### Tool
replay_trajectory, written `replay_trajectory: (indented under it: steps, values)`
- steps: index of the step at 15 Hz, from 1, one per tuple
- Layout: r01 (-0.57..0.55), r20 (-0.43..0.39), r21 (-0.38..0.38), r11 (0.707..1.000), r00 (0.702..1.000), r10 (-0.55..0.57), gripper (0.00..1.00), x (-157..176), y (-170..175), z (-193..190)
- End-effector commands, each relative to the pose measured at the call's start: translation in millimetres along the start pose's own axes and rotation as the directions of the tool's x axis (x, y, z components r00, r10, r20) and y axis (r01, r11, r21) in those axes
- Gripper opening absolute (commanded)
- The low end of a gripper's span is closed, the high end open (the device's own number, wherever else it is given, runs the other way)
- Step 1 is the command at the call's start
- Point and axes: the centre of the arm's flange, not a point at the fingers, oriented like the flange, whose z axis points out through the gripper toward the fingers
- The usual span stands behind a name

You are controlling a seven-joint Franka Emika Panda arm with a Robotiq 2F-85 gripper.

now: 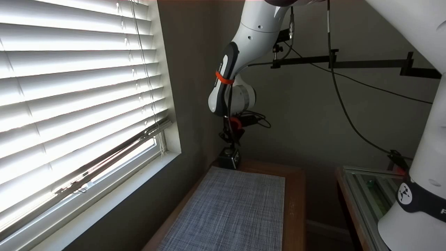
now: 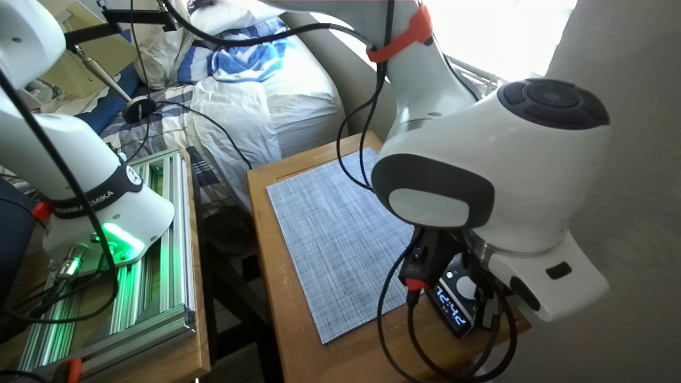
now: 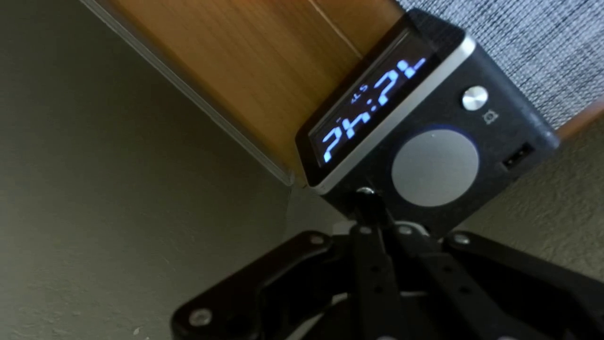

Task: Press the button on the clock

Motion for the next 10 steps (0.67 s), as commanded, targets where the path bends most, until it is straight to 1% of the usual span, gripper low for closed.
replay_trajectory:
  steps: [1,10]
  values:
    - [-0.038,-0.004,0.013,0.999,0.999,0.038,0.00,0.7,1.8,19.2]
    - [-0.044,-0.005,0.013,0.999,0.999,0.044,0.00,-0.5,1.8,19.4]
